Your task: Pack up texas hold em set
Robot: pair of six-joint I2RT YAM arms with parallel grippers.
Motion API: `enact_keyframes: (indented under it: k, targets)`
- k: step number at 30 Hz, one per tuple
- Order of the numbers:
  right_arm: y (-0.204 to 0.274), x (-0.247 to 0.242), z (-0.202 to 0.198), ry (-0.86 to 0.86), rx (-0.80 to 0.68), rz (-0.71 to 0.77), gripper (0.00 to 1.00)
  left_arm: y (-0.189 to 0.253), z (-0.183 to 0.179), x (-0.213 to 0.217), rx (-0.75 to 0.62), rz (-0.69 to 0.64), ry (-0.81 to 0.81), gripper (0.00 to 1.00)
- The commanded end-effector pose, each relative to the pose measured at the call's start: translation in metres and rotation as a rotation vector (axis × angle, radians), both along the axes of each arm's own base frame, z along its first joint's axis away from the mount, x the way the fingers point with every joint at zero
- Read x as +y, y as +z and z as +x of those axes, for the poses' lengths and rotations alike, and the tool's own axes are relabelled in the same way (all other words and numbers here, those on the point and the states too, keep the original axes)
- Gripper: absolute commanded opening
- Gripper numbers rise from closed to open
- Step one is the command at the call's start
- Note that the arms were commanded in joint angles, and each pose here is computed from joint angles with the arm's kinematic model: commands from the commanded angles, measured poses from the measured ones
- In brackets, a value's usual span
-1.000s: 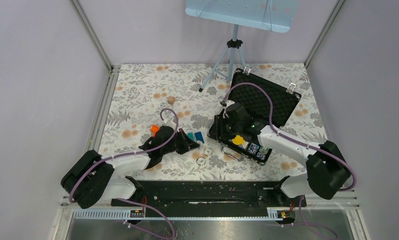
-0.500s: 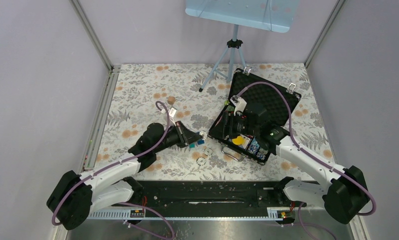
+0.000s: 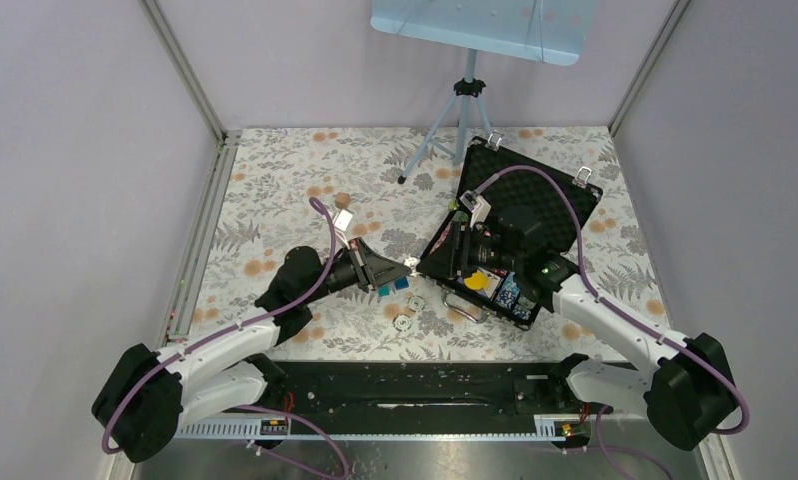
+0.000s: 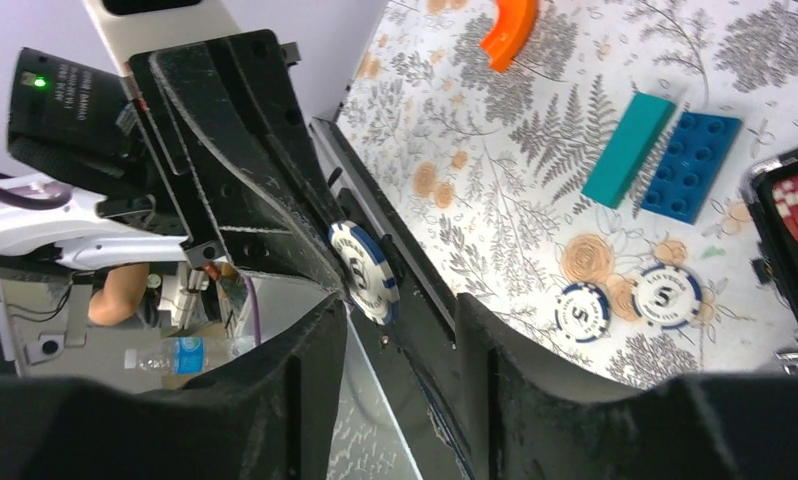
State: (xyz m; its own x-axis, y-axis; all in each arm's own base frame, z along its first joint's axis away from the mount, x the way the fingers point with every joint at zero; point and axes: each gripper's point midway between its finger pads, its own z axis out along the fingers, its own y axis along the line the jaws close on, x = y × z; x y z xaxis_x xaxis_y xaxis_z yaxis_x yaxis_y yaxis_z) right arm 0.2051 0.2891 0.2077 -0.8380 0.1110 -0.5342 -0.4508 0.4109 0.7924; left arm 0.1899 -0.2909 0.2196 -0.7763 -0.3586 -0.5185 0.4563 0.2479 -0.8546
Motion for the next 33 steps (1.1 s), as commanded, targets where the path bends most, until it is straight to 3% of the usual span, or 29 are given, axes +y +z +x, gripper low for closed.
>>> enact_keyframes:
  k: [1, 8, 11, 15, 17, 19, 21, 24, 26, 30, 33]
  targets:
    - [0.017, 0.007, -0.002, 0.056, -0.026, 0.084, 0.49, 0.041, -0.005, -0.007, -0.104, -0.099, -0.055, 0.00]
    - [0.026, 0.011, -0.004, 0.083, -0.019, 0.140, 0.35, 0.039, -0.005, -0.009, -0.101, -0.100, -0.067, 0.00]
    - [0.027, 0.012, -0.005, 0.084, -0.019, 0.151, 0.24, 0.038, -0.005, -0.009, -0.101, -0.097, -0.066, 0.00]
    - [0.029, 0.011, -0.006, 0.090, -0.020, 0.155, 0.00, 0.034, -0.003, -0.008, -0.091, -0.090, -0.055, 0.01]
    - [0.030, 0.011, -0.007, 0.096, -0.022, 0.157, 0.00, 0.032, -0.001, -0.008, -0.086, -0.081, -0.043, 0.17]
    - [0.029, 0.009, -0.005, 0.078, -0.022, 0.142, 0.00, 0.027, 0.002, -0.007, -0.078, -0.059, -0.032, 0.24]
    - [0.025, 0.003, 0.001, 0.030, -0.029, 0.103, 0.00, 0.025, 0.006, -0.005, -0.080, -0.038, -0.018, 0.40]
    - [0.018, -0.016, 0.013, -0.075, -0.049, 0.003, 0.00, 0.019, 0.014, 0.004, -0.065, -0.012, 0.018, 0.64]
    - [0.003, -0.040, 0.024, -0.198, -0.054, -0.139, 0.00, 0.011, 0.023, 0.013, -0.044, 0.031, 0.065, 0.74]
    - [-0.012, -0.102, 0.031, -0.374, -0.103, -0.476, 0.00, -0.008, 0.034, 0.031, -0.034, 0.148, 0.145, 0.77]
    - [-0.028, -0.145, 0.017, -0.368, -0.124, -0.725, 0.00, -0.019, 0.038, 0.038, -0.023, 0.202, 0.173, 0.78]
